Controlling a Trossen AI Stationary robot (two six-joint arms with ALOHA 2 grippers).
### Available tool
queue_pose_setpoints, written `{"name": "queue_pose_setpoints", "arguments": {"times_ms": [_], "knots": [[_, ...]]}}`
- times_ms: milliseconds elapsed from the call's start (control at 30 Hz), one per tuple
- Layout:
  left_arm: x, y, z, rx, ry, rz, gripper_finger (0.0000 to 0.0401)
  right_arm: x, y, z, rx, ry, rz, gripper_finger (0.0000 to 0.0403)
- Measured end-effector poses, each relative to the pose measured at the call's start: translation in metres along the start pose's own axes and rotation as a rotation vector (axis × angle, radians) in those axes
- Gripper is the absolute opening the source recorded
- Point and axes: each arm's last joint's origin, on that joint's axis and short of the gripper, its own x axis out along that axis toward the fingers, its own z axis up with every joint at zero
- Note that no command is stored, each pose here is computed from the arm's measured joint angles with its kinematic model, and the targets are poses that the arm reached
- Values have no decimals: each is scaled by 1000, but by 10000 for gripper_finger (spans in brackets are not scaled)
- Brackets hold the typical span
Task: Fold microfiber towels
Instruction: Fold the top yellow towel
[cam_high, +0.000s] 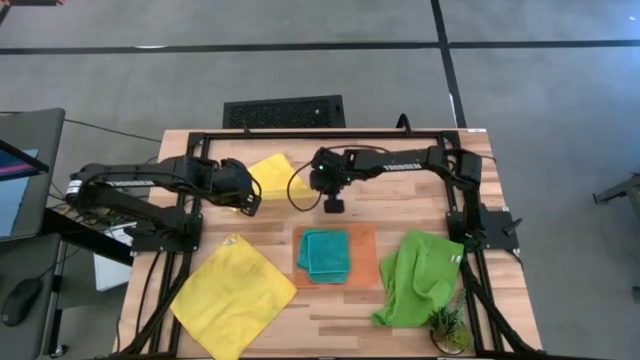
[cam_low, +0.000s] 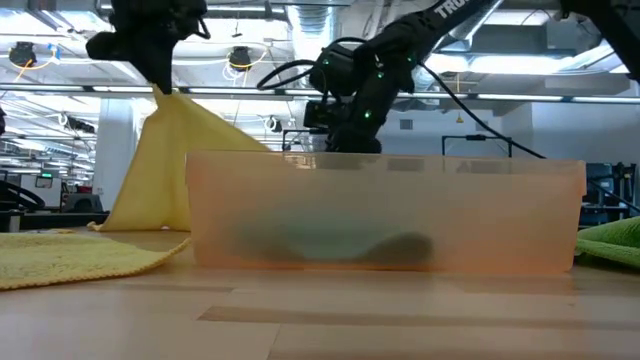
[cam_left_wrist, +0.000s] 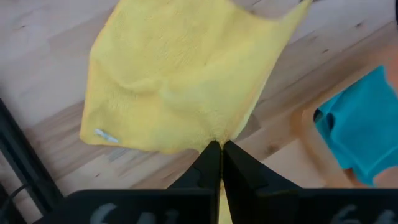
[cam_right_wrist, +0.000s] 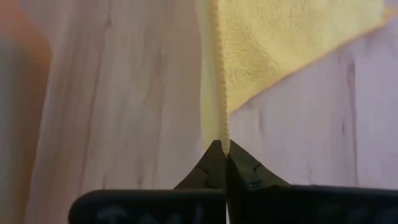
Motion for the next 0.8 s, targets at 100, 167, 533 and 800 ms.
{"name": "queue_pose_setpoints", "arguments": {"times_ms": [100,167,533,800], "knots": [[9,-6,0,26,40,17,0,-10,-6,3,8,39,10,5],[15,-10,1,32,68,27,0,-19,-7,5,-9,73,24,4],[34,-35,-14,21,198,21,0,-59,-4,8,-69,128,32,4],[60,-49,-18,9,240,123,0,-60,-15,16,-102,17,-41,6]]}}
